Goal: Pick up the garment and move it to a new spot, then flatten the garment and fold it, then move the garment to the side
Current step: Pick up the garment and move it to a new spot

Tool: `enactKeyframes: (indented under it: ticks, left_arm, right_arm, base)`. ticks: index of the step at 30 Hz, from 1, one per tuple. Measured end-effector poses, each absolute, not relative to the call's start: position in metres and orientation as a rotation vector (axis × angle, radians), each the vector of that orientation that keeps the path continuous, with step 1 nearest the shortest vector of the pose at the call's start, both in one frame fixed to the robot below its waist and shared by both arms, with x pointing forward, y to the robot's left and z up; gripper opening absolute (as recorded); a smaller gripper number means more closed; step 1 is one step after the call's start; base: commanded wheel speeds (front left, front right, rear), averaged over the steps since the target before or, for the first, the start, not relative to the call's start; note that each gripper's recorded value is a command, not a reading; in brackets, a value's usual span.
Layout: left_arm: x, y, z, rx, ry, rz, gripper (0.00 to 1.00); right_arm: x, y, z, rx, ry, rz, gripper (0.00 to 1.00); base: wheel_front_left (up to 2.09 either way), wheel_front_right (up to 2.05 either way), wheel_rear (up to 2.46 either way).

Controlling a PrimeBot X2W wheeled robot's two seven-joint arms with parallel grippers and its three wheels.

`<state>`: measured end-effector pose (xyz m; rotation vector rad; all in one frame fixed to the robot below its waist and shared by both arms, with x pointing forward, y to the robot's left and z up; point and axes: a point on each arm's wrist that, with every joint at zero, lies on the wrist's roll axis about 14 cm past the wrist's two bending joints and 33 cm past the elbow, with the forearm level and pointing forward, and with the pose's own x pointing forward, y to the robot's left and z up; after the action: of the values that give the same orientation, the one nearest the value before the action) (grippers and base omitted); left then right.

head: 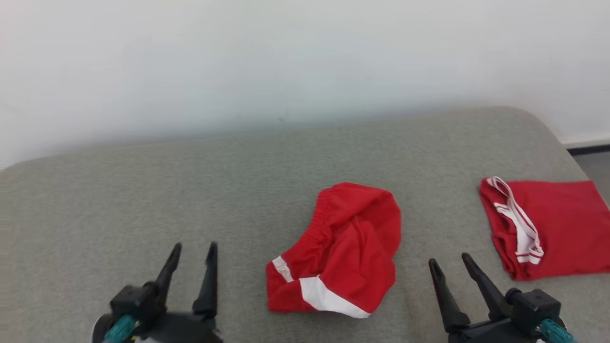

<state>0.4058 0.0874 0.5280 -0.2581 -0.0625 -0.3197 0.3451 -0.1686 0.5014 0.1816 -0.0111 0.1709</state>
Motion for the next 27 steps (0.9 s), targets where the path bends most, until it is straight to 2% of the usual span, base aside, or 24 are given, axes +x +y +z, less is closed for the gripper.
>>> enactKeyframes:
  ticks: [6,12,27]
  left_arm:
    - [0.374,0.152,0.507,-0.205,-0.045,-0.148,1.00]
    - [0.347,0.189,0.509,-0.196,-0.075,-0.035,1.00]
    - [0.322,0.187,0.489,-0.162,-0.029,-0.067,1.00]
  right_arm:
    - [0.346,-0.166,0.505,0.178,-0.025,0.178,1.00]
    - [0.341,-0.169,0.503,0.170,-0.022,0.166,1.00]
    - [0.315,-0.185,0.476,0.183,0.053,0.095,1.00]
  base:
    - [0.00,0.00,0.00]
    - [0.00,0.00,0.00]
    - [0.00,0.00,0.00]
